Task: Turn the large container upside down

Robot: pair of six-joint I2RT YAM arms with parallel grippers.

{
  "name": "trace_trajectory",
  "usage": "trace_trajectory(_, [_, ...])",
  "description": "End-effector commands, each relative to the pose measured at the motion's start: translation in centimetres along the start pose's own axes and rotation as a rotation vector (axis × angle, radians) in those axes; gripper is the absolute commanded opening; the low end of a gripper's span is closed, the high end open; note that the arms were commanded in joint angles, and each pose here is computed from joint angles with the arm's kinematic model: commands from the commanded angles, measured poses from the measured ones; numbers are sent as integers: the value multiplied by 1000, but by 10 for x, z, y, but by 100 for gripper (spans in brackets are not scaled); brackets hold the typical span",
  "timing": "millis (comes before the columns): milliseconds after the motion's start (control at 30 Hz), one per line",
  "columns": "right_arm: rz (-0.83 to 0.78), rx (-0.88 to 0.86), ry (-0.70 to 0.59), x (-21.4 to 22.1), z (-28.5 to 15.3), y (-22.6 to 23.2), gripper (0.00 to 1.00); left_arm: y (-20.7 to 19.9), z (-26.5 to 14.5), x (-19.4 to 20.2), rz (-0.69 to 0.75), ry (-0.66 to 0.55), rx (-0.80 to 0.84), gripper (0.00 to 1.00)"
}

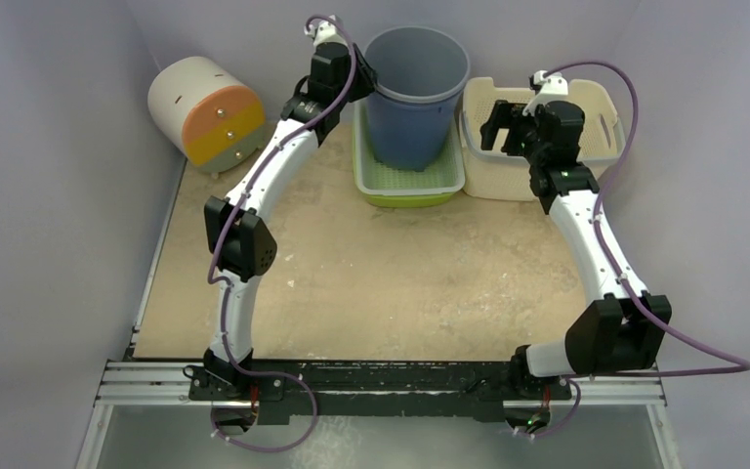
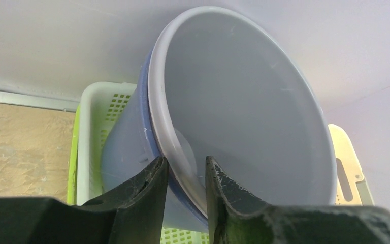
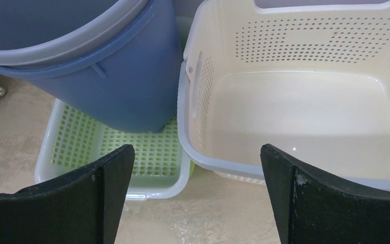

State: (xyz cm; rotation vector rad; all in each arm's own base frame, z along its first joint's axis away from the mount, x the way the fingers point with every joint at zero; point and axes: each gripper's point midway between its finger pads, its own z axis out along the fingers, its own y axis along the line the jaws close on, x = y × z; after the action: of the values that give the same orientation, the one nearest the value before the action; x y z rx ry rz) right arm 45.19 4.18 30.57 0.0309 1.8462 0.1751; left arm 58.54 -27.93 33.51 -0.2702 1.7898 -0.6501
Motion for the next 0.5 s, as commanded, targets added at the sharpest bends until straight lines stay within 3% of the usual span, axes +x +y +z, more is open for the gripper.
trace_trajectory(0, [-18, -13, -51, -13, -2, 3, 97, -38, -11, -43, -43, -109, 115, 26])
trace_trajectory(100, [-20, -10, -46, -10, -2, 2, 97, -34, -3, -32, -50, -91, 114, 10])
trace_trajectory(133, [-22, -10, -43, -9, -2, 2, 97, -34, 0, -29, -50, -84, 115, 0])
trace_trajectory(300, [-27, -3, -44, -9, -4, 0, 97, -32, 8, -19, -33, -68, 123, 0])
trace_trajectory(467, [-30, 13, -39, -6, -3, -3, 97, -50, -7, -53, -24, -158, 178, 0])
